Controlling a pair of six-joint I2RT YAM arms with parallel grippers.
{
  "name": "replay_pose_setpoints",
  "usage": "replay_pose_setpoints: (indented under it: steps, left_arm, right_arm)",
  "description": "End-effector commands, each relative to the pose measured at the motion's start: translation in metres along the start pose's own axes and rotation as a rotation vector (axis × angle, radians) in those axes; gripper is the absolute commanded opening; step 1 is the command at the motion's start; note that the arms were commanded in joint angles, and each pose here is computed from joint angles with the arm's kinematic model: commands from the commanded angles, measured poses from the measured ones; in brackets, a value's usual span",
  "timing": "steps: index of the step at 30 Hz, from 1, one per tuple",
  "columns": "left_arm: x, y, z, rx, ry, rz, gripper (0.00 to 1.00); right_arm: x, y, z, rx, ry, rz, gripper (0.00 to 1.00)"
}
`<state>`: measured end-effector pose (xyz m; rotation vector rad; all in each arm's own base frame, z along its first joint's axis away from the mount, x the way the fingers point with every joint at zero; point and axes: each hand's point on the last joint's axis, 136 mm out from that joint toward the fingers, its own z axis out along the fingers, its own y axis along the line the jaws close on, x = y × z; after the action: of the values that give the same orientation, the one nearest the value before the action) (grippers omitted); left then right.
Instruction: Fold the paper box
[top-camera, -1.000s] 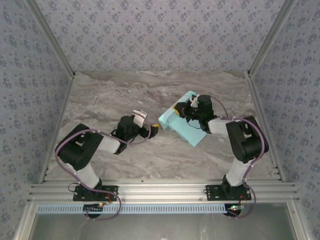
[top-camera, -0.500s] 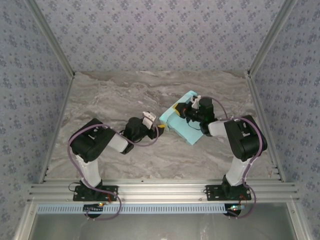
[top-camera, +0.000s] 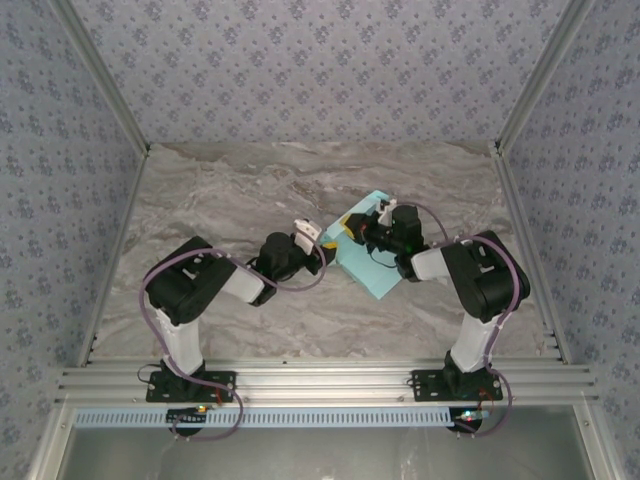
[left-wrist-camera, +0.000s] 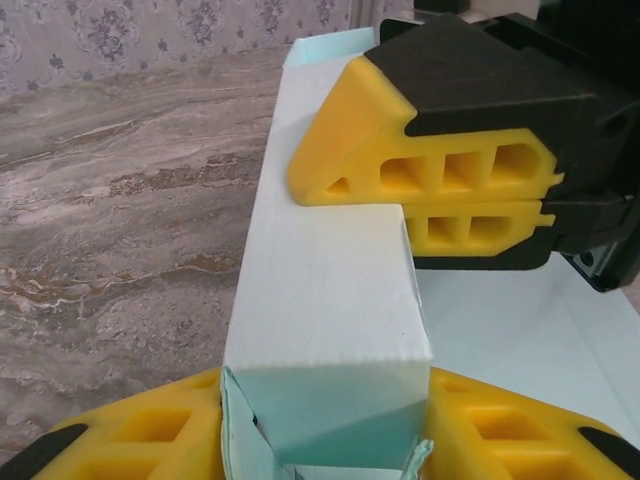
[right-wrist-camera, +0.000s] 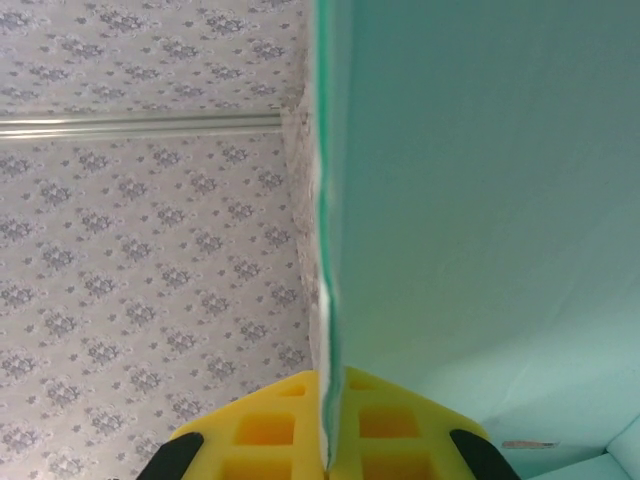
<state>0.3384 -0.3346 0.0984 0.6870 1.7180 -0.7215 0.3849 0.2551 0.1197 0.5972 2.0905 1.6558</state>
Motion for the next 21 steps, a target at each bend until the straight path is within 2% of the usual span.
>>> replay_pose_setpoints:
  steps: [1, 8, 15, 18, 21]
  left_arm:
    - [-0.010, -0.002, 0.004, -0.010, -0.059, -0.004, 0.51]
    - [0.005, -0.012, -0.015, 0.038, -0.041, -0.017, 0.60]
    - [0.019, -0.017, -0.029, 0.068, -0.004, -0.018, 0.61]
    - [0.020, -0.014, -0.028, 0.062, -0.002, -0.010, 0.57]
    - [0.017, -0.017, -0.023, 0.095, -0.007, -0.009, 0.45]
  right_arm:
    - [0.002, -0.008, 0.003, 0.018, -0.023, 0.015, 0.00]
    - [-0.009, -0.007, 0.006, 0.001, -0.035, 0.036, 0.00]
    - [-0.020, -0.006, 0.003, -0.001, -0.036, 0.033, 0.00]
    - [-0.018, -0.011, 0.001, 0.016, -0.036, 0.034, 0.00]
    - [-0.015, -0.014, 0.003, 0.022, -0.024, 0.037, 0.00]
